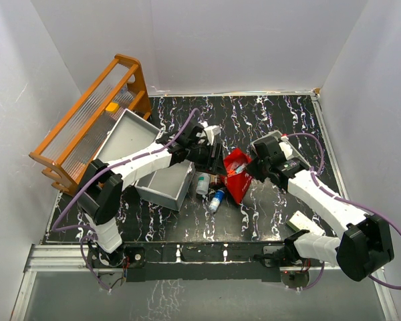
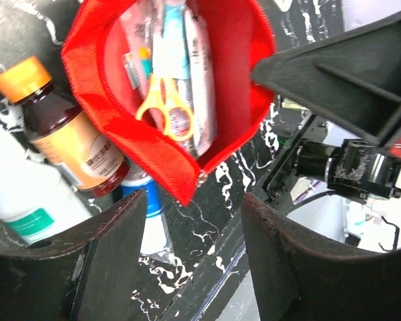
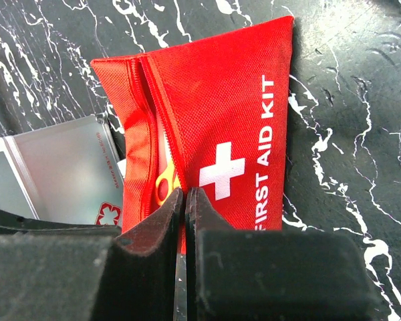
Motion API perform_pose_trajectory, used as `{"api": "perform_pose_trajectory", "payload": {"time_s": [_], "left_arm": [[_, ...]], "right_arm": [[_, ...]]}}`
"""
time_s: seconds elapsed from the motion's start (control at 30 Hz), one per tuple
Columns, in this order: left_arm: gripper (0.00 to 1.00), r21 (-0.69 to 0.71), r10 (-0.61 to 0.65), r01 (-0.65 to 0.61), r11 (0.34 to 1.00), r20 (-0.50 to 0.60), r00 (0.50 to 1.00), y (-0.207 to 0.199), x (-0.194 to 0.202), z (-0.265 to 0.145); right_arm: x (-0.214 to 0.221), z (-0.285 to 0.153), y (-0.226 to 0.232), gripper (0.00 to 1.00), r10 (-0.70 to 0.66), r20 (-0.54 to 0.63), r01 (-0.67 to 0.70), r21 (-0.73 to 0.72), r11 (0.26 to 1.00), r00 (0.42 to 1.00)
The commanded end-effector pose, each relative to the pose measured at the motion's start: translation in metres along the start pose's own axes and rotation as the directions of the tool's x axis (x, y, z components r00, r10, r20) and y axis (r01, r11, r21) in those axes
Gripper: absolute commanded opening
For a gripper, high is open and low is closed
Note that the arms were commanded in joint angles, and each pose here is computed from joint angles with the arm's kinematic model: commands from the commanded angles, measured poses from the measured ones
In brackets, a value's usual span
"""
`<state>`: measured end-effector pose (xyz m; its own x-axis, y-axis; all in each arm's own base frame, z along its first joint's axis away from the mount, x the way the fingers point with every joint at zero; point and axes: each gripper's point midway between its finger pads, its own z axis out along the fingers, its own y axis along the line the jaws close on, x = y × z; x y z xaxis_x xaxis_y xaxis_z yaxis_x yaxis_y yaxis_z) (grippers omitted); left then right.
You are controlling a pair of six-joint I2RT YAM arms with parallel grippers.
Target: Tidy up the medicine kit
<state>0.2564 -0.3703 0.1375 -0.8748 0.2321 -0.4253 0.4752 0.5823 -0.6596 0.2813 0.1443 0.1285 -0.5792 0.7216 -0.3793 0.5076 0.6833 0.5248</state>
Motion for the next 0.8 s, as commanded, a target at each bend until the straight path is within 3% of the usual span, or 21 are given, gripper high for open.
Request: {"api": "perform_pose_trajectory", "payload": {"time_s": [0.0,0.17,0.3,0.53,0.77], "left_arm": [[0.53,-0.061,-0.079,0.082,0.995,0.042,0.996,0.005,0.005,-0.012],[0.42,0.021,-0.187,0.186,0.982,0.139,0.972,-0.004,-0.009,-0.004],[0.41,0.084,-0.265,0.254,0.964,0.182,0.947,-0.011,-0.015,-0.005],[0.41,0.109,-0.323,0.307,0.945,0.17,0.931,-0.013,-0.015,-0.001],[0.42,0.039,-0.403,0.401,0.915,0.136,0.905,0.001,-0.003,0.004]], "right_arm": [[-0.01,-0.005,0.021,0.0,0.038,0.034,-0.035,-0.093,0.995,0.999],[-0.006,-0.004,0.02,0.0,0.046,0.023,-0.043,-0.108,0.993,0.999],[-0.005,-0.003,0.018,0.0,0.052,0.021,-0.049,-0.107,0.993,0.998],[-0.005,-0.004,0.02,0.0,0.055,0.017,-0.053,-0.114,0.992,0.998],[-0.005,-0.003,0.021,0.0,0.061,0.019,-0.058,-0.121,0.991,0.998]]}}
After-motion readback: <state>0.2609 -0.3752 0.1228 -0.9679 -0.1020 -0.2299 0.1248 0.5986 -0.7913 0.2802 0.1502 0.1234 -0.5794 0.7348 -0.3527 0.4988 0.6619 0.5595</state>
